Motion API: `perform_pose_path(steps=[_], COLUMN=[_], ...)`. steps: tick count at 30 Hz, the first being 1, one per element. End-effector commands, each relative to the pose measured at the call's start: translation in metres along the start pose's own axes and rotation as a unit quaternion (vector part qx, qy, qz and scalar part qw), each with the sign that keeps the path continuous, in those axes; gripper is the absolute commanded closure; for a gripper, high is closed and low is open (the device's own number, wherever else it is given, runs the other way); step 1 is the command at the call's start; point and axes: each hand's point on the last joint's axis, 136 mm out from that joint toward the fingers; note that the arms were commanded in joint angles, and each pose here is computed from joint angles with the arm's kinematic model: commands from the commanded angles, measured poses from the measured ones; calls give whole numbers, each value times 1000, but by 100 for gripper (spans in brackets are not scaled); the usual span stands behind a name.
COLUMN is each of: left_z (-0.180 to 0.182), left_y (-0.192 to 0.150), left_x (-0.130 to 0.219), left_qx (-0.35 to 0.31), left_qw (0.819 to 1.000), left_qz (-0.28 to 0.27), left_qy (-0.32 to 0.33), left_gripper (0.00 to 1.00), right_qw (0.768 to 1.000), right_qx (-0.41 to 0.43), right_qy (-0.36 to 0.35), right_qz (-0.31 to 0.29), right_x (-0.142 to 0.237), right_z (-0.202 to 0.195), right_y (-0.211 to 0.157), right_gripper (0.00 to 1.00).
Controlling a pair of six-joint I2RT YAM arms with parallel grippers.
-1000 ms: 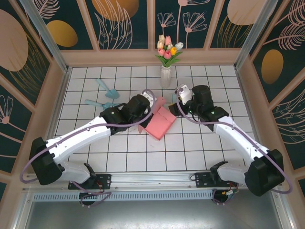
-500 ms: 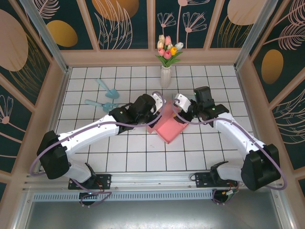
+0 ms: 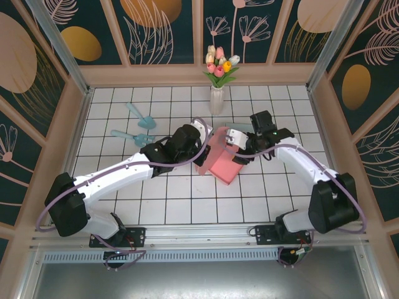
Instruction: Fold the paper box
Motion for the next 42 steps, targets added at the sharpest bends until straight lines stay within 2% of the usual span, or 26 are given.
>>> perform_pose_path(steps=[1,6,12,16,22,23,29,34,37,40,42], left_z=[3,2,0,0,3,5,4,9,8,6,4], left_y=[9,5,0,-6,-14,-27,-33,-42,-45,-47,-46], left_x=[4,-2,-2,3,16,16,32,28,23,20,20], left_qx=[21,25,30,36,60,64,80,86,87,89,90], left_qw=[999,1000,999,999,998,998,996,996,996,996,996], left_qz=[-26,-19,-14,-16,-24,-14,-25,-13,-6,0,0], left_qy=[3,0,-5,-9,-10,-8,-19,-3,-7,-10,-14], left_gripper=[100,100,100,100,100,100,100,100,100,100,100], right_qw=[1000,1000,999,999,998,998,997,992,995,997,995], right_qx=[6,-4,-23,-31,-37,-36,-36,-35,-46,-67,-90], right_qy=[14,-2,1,13,32,34,44,81,62,32,30], right_qz=[16,16,33,16,-38,-45,-50,-86,-69,-30,-27], right_x=[-4,-14,-26,-28,-10,-6,8,20,19,11,7], right_z=[-2,-13,-23,-23,-23,-23,-21,-7,-14,-27,-32], right_y=[-2,-3,-7,-2,14,17,23,42,38,18,10], right_gripper=[37,37,43,43,42,41,37,33,33,33,33])
Point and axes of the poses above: each hand's point on the last joint's axis, 136 mm out from that joint toward the fingers, its own x axis back along the fingers, its own z axis along the line the jaws close on, y = z × x, and after that the axes turned 7 degrees about -x, right-handed
